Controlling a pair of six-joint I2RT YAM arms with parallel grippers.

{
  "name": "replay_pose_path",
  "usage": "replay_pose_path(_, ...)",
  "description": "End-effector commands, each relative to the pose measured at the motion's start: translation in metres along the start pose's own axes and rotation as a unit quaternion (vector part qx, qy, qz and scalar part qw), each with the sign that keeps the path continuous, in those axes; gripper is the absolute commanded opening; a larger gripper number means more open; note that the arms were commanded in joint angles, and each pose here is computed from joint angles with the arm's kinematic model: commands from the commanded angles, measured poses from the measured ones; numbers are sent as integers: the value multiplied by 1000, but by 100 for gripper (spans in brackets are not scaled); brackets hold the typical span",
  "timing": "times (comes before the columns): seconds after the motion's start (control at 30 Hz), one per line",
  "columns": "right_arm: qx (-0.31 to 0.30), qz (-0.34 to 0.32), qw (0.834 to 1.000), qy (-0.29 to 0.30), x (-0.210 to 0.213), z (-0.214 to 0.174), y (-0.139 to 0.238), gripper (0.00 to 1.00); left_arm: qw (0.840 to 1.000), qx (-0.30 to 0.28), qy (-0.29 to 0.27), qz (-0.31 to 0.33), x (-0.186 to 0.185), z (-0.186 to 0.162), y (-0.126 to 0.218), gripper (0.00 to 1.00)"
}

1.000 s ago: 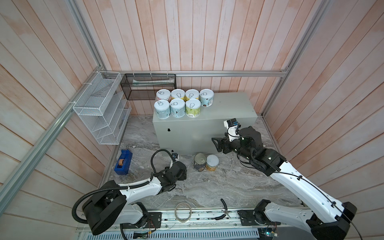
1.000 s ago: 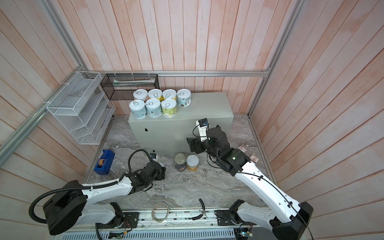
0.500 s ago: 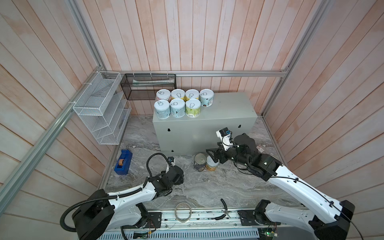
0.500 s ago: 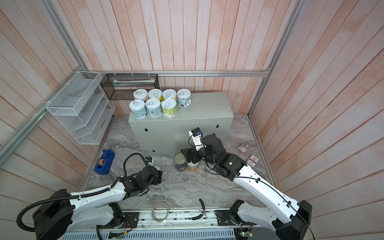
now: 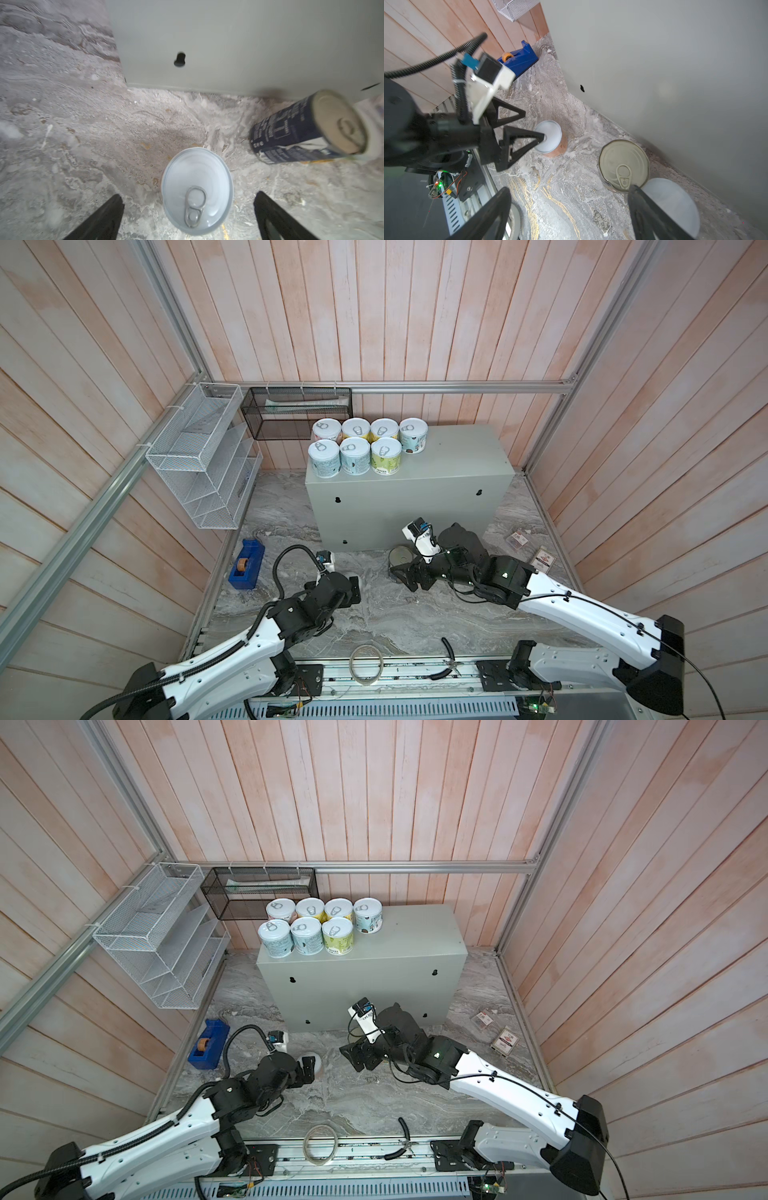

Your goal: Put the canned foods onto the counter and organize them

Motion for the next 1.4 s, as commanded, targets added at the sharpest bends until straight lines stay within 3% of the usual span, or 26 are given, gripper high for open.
replay_pose_path(0.0,14,32,999,27,15,-11,-15,88,998,-11,61,31,22,5,23,100)
replay_pose_path(0.2,57,46,995,68,37,-33,-56,92,989,-54,139,17,42,10,51,100)
replay_pose_path(0.43,84,43,992,89,42,-43,-103,94,980,-104,171,-5,53,13,68,100)
replay_pose_path(0.97,166,-6,978,128,40,-49,-203,98,977,-117,180,-11,59,8,69,100)
replay_pose_path(1.37,173,-12,980,94,20,-64,-230,97,978,-115,175,-8,59,7,68,100)
Point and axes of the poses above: each gripper's point midway between its finger pads, its own y axis back along the fingers, its own x axis along the line the jaws close on, z = x × y, the point moved 9 cm from there along y, back along the fingers, and after that the axes turned 6 degrees about -y, right-handed, at the moved point
